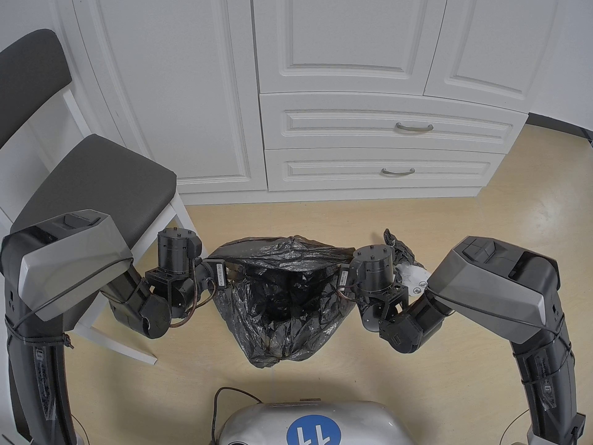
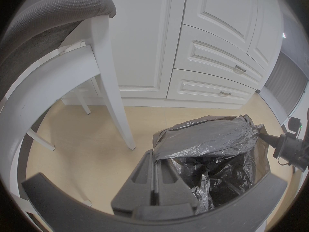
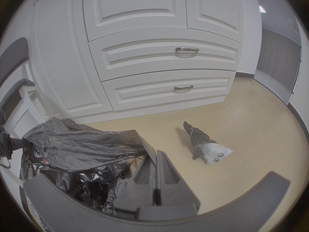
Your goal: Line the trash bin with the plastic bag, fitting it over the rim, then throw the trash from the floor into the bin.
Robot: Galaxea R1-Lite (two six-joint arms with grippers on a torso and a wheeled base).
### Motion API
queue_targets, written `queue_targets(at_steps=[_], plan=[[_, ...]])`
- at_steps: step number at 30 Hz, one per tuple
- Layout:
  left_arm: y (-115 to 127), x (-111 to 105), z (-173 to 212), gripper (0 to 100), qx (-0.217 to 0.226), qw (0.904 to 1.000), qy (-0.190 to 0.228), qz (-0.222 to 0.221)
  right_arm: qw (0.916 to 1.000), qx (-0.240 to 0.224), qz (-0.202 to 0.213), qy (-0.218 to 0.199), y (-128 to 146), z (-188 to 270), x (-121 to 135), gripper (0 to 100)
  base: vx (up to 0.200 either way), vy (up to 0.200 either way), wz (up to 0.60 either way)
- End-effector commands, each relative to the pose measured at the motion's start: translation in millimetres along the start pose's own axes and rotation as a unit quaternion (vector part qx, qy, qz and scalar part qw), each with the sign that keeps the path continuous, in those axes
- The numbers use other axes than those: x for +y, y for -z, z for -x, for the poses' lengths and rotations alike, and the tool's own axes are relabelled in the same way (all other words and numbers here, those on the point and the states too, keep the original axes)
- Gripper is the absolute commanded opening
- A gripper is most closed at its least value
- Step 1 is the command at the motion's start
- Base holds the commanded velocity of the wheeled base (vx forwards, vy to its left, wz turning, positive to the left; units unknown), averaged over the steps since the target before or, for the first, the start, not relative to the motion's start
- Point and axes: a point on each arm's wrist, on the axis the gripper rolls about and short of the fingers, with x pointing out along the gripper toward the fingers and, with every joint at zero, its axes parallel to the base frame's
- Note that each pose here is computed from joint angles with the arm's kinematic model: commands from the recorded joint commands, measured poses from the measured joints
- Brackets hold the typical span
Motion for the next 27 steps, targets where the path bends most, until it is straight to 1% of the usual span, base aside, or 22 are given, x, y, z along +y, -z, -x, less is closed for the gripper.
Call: queue_targets(at_steps=[1,2,3,4,5,8,16,22,26,27], plan=[[-1.5,-1.7,3.2,0,-0.002,1.0,0.004,0.0,0.9999,0.007,0.015,0.002,-0.5,5.4,-4.4,0,0.0,0.0,0.0],[-2.5,-2.9,4.6,0,-0.004,1.0,0.007,0.0,0.9998,0.007,0.018,0.001,-0.7,6.6,-4.3,0,0.0,0.0,0.0],[-2.1,-3.4,4.9,0,-0.004,1.0,0.007,0.0,0.9998,0.007,0.018,0.001,-1.1,6.9,-4.4,100,0.0,0.0,0.0],[-2.1,-3.4,4.9,0,-0.004,1.0,0.007,0.0,0.9998,0.007,0.018,0.001,-1.1,6.9,-4.4,100,0.0,0.0,0.0],[-2.6,-8.2,9.2,0,-0.017,0.9997,0.018,0.001,0.9998,0.006,0.019,0.001,-3.4,7.3,-4.9,100,0.0,0.0,0.0],[-3.5,-11.7,10.8,0,-0.029,0.9993,0.023,0.001,0.9998,0.006,0.02,0.001,-5.2,9.6,-6.0,100,0.0,0.0,0.0],[-1.7,-13.0,12.4,0,-0.026,0.9993,0.026,0.0,0.9991,0.018,0.038,-0.001,-2.2,16.0,-10.5,100,0.0,0.0,0.0],[-1.0,-15.2,13.1,0,-0.026,0.9992,0.029,-0.002,0.9983,0.022,0.054,-0.003,-5.4,21.8,-13.7,100,0.0,0.0,0.0],[-1.0,-15.2,13.1,0,-0.026,0.9992,0.029,-0.002,0.998,0.027,0.056,-0.012,-6.8,25.4,-14.6,100,0.0,0.0,0.0],[-1.0,-15.2,13.1,0,-0.026,0.9992,0.029,-0.002,0.9979,0.029,0.054,-0.023,-7.7,25.9,-14.1,100,0.0,0.0,0.0]])
